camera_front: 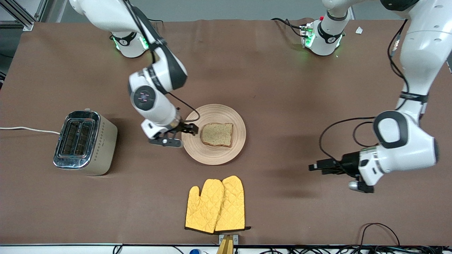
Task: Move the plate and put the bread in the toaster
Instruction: 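Release the plate with the left gripper while the right gripper reaches the bread, then grasp the bread slice with the right gripper while the left gripper withdraws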
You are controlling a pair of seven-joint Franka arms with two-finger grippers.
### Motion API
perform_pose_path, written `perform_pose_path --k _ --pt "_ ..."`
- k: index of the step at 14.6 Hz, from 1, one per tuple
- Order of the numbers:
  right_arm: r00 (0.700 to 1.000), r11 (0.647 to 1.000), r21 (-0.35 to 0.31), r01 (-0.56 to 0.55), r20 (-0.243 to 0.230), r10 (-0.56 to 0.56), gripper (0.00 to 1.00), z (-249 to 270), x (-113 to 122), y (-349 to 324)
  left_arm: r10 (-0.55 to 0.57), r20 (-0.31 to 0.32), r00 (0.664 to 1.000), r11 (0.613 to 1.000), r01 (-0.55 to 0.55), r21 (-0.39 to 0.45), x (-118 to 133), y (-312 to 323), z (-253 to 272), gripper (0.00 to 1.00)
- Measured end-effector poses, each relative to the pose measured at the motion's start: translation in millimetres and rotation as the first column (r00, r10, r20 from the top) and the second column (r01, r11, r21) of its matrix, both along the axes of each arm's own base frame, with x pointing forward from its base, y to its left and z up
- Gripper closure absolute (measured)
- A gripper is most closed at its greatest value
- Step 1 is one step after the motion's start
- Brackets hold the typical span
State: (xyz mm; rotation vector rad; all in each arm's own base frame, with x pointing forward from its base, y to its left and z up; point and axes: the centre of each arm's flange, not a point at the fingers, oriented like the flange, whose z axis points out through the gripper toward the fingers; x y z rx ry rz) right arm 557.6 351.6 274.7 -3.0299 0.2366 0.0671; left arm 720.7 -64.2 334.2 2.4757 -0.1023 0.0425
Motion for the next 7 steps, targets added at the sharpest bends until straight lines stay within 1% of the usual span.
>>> perform_pose_path --k 1,2,3,4,5,6,7 --pt "1.000 1.000 -0.007 -0.002 -0.003 0.002 0.04 -17 -4 9 -0.009 -0.002 1.000 0.999 0.009 0.041 0 11 16 0.00" --pt "1.000 1.000 -0.013 0.005 -0.006 -0.005 0.09 -30 -7 12 -0.015 -0.004 1.000 0.996 0.015 0.092 -2 17 35 0.00" --pt "1.000 1.000 -0.020 0.011 -0.013 -0.011 0.09 -40 -8 14 -0.017 -0.010 1.000 0.989 0.018 0.149 -6 18 54 0.00" --pt "1.000 1.000 -0.025 0.015 -0.021 -0.016 0.16 -46 -11 16 -0.017 -0.018 1.000 0.977 0.021 0.212 -13 16 74 0.00" --pt "1.000 0.999 -0.029 0.017 -0.025 -0.018 0.20 -51 -13 19 -0.016 -0.025 1.000 0.962 0.023 0.273 -20 14 94 0.00" --pt "1.000 0.999 -0.028 0.020 -0.022 -0.021 0.20 -52 -15 22 -0.015 -0.030 0.999 0.945 0.024 0.327 -27 12 113 0.00" --pt "1.000 0.999 -0.026 0.024 -0.018 -0.025 0.26 -52 -15 25 -0.017 -0.033 0.999 0.929 0.028 0.370 -35 10 130 0.00"
